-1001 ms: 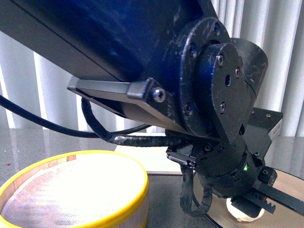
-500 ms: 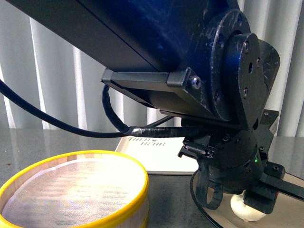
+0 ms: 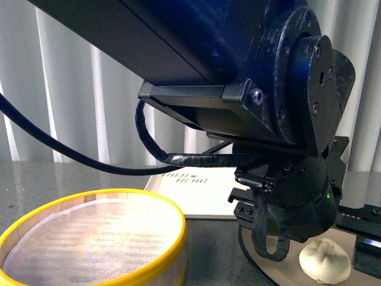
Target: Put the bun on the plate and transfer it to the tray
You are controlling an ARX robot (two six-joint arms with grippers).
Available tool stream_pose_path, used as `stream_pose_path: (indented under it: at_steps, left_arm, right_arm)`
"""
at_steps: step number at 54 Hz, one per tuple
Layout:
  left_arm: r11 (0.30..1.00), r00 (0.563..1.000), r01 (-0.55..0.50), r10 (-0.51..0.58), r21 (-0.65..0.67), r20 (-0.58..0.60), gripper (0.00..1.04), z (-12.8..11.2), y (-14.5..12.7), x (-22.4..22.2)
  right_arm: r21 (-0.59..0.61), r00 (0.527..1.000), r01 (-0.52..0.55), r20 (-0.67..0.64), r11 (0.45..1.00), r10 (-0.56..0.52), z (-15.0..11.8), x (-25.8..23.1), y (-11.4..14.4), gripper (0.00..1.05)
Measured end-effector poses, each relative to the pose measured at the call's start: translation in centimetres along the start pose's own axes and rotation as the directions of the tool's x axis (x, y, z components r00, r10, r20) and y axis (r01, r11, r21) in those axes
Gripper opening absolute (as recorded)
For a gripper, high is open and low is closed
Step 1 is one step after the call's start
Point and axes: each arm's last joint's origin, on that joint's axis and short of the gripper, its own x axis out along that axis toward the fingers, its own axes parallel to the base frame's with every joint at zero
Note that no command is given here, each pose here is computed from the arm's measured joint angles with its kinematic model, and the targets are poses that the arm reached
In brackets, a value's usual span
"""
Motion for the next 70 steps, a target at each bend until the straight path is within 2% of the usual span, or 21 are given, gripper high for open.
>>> stream_pose_path:
  at_steps: [2,11,14,19,25,27,35,39,45,47,51,53,58,60,63,67,70]
  left_arm:
    - [1.0,1.0,0.0,0.0,-0.001,-0.002,1.0,0.0,-0.1,0.0]
    - [0.999,1.0,-0.024,0.025,-0.022,0.014,0.98,0.4,0.7,-0.8]
    - [0.997,0.997,-0.062,0.064,-0.041,0.053,0.98,1.0,1.7,-1.7]
    - [0.976,0.97,-0.177,0.195,-0.128,0.142,0.98,2.3,5.1,-4.8]
    - [0.885,0.888,-0.362,0.423,-0.295,0.18,0.98,2.6,10.6,-8.9]
    - [0.826,0.845,-0.423,0.508,-0.372,0.166,0.98,2.2,12.8,-10.4]
    - [0.65,0.75,-0.522,0.658,-0.552,0.067,0.98,-0.4,18.2,-14.3]
    - [0.637,0.745,-0.52,0.664,-0.57,0.061,0.98,-0.6,18.5,-14.4]
    - [0.658,0.766,-0.498,0.639,-0.565,0.07,0.98,-0.4,17.8,-14.0]
    - [0.664,0.747,-0.504,0.656,-0.553,0.107,0.95,-0.6,17.6,-13.9]
    - [0.718,0.659,-0.493,0.677,-0.491,0.328,0.81,-2.0,17.0,-14.1]
    - [0.732,0.602,-0.494,0.677,-0.469,0.423,0.72,-3.7,16.7,-14.9]
    - [0.718,0.512,-0.517,0.695,-0.465,0.504,0.56,-7.3,16.4,-16.9]
    - [0.7,0.482,-0.537,0.713,-0.471,0.51,0.45,-9.7,16.4,-17.9]
    - [0.689,0.479,-0.551,0.723,-0.471,0.499,0.33,-12.2,16.1,-18.5]
    - [0.706,0.511,-0.548,0.707,-0.449,0.488,0.15,-15.4,15.1,-18.6]
    - [0.716,0.524,-0.544,0.697,-0.438,0.489,0.06,-16.6,14.6,-18.8]
  right_arm:
    - [0.0,1.0,0.0,0.0,1.0,0.0,0.0,0.0,0.0,0.96]
    - [0.0,1.0,0.0,0.0,1.0,0.0,0.0,0.0,0.0,0.96]
    - [0.0,1.0,0.0,0.0,1.0,0.0,0.0,0.0,0.0,0.96]
    - [0.0,1.0,0.0,0.0,1.0,0.0,0.0,0.0,0.0,0.96]
    - [0.0,1.0,0.0,0.0,1.0,0.0,0.0,0.0,0.0,0.96]
    - [0.0,1.0,0.0,0.0,1.0,0.0,0.0,0.0,0.0,0.96]
    - [0.0,1.0,0.002,0.0,1.0,-0.002,0.0,0.0,0.0,0.96]
    - [0.0,1.0,-0.001,0.0,1.0,0.001,0.0,0.0,0.0,0.96]
    - [0.0,1.0,-0.001,0.0,1.0,0.001,0.0,0.0,0.0,0.96]
    - [0.0,1.0,0.001,0.0,1.0,-0.001,0.0,0.0,0.0,0.96]
    - [0.0,1.0,0.0,0.0,1.0,0.0,0.0,0.0,0.0,0.96]
    - [0.0,1.0,0.002,0.0,1.0,-0.002,0.0,0.0,0.0,0.96]
    - [0.0,1.0,0.001,0.0,1.0,-0.001,0.0,0.0,0.0,0.96]
    - [0.0,1.0,0.0,0.0,1.0,0.0,0.0,0.0,0.0,0.96]
    - [0.0,1.0,0.0,0.0,1.0,0.0,0.0,0.0,0.0,0.96]
    - [0.0,1.0,0.0,0.0,1.0,0.0,0.0,0.0,0.0,0.96]
    - [0.0,1.0,0.0,0.0,1.0,0.0,0.0,0.0,0.0,0.96]
